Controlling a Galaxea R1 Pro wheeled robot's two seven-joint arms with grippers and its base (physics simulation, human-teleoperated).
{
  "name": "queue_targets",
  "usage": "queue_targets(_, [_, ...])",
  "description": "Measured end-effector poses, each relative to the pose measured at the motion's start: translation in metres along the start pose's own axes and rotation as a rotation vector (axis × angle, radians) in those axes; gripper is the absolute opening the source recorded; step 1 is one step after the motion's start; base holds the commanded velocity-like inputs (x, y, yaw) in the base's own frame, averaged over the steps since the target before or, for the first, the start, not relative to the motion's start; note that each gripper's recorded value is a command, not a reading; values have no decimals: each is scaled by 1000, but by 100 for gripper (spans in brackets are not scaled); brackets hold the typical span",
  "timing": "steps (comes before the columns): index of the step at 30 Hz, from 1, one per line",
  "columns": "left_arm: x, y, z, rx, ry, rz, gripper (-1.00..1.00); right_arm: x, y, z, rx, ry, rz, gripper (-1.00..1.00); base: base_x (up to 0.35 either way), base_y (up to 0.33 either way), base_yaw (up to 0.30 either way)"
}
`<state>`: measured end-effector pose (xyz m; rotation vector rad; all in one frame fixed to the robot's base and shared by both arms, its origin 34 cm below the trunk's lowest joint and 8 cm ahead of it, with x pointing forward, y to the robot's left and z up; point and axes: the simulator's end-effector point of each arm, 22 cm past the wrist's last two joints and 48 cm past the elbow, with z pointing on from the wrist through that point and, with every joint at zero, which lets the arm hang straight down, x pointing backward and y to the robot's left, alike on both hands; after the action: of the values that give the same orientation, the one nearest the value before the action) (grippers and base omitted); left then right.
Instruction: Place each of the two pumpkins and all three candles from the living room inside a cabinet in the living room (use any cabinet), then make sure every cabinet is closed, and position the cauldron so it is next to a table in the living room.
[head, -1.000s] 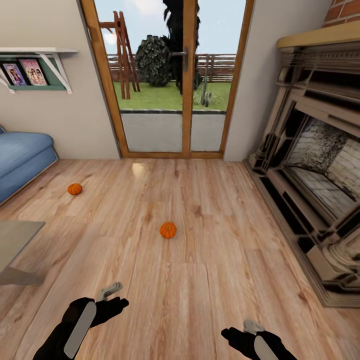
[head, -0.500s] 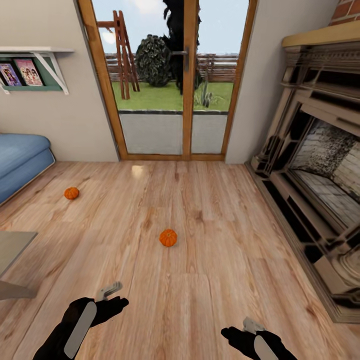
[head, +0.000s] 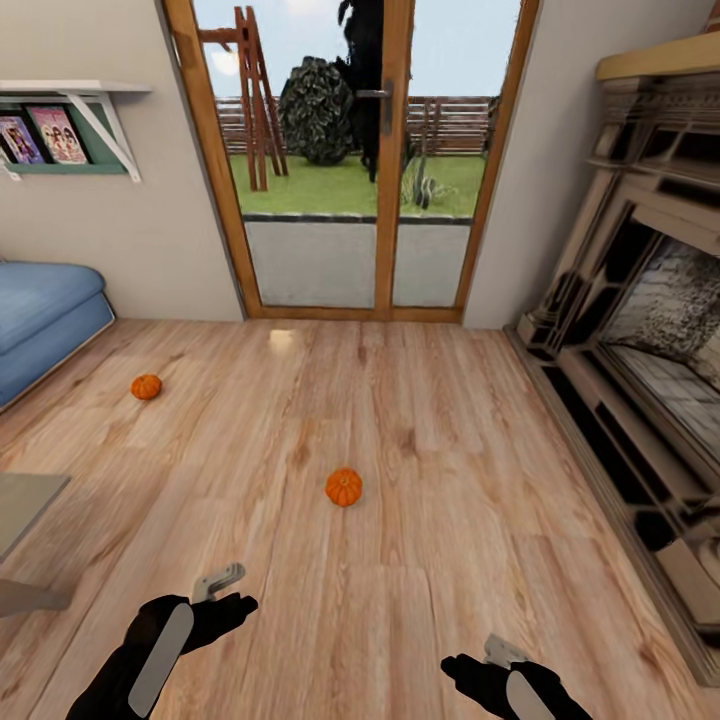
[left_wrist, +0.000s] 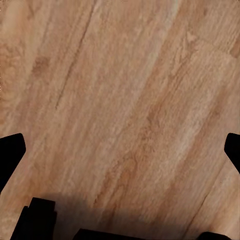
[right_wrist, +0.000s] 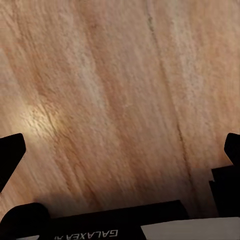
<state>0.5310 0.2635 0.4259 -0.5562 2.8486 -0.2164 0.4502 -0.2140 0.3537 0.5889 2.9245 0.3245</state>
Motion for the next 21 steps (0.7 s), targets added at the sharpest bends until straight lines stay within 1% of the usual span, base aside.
queue_targets(10, [5,3,5,-6,13,-2,100,6,-3,4,8,15,-2,100,193,0,114])
queue_targets(15, [7,4,7,-9,19,-4,100,21,4,8,7,42,-66,100,173,0,175])
queue_targets(21, [10,6,10,-12,26,-5,100,26,5,10,9,53,-77,100,129,0,199])
